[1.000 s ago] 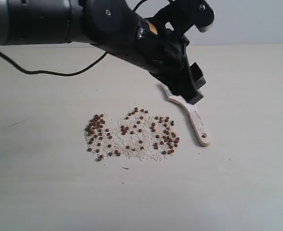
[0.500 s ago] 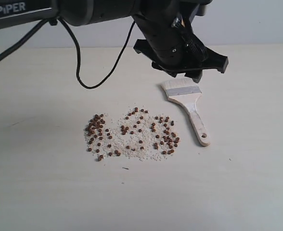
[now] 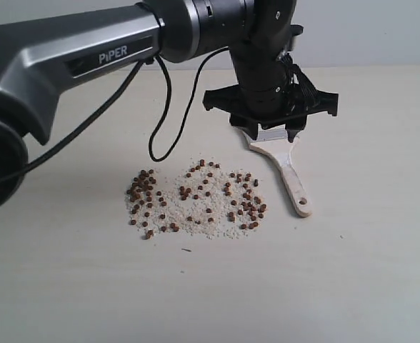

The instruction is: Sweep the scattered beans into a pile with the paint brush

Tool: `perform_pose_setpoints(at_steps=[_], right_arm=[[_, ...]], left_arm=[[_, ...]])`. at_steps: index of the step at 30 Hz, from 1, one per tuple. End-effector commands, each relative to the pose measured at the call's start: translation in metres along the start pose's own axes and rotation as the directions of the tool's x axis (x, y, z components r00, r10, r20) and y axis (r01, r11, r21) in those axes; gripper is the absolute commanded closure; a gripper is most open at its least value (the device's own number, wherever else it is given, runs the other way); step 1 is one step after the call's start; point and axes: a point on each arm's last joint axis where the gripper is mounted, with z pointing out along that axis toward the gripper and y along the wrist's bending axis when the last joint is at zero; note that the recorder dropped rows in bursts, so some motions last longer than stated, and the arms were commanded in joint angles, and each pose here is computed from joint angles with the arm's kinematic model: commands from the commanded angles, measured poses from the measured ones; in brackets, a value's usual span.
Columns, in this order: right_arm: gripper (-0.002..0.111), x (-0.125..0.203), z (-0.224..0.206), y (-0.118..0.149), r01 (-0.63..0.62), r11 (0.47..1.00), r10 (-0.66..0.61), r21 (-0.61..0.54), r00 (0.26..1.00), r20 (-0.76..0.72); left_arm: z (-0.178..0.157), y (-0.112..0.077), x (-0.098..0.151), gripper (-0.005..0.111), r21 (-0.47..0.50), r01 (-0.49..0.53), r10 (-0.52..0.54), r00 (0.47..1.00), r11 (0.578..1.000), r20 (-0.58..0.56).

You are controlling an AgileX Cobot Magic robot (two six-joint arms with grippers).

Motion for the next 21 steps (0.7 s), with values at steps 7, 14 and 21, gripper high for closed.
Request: perform_pose_setpoints(at_steps=[7, 14, 21], right_arm=[[0.108, 0.000, 0.000, 0.000, 0.002, 1.000, -0.002, 0.001, 1.000, 0.013], [0.108, 0.000, 0.000, 0.000, 0.002, 1.000, -0.002, 0.001, 1.000, 0.013], [0.108, 0.000, 0.000, 0.000, 0.002, 1.000, -0.002, 0.001, 1.000, 0.013]], left_arm=[[0.023, -0.016, -0.005, 0.054, 0.080, 0.069, -0.066, 0.997, 0.994, -0.043], [0.031, -0.035, -0.006, 0.054, 0.161, -0.036, 0.025, 0.997, 0.986, 0.069], [0.037, -0.012, -0.018, 0.054, 0.126, 0.242, -0.248, 0.968, 0.962, 0.034]])
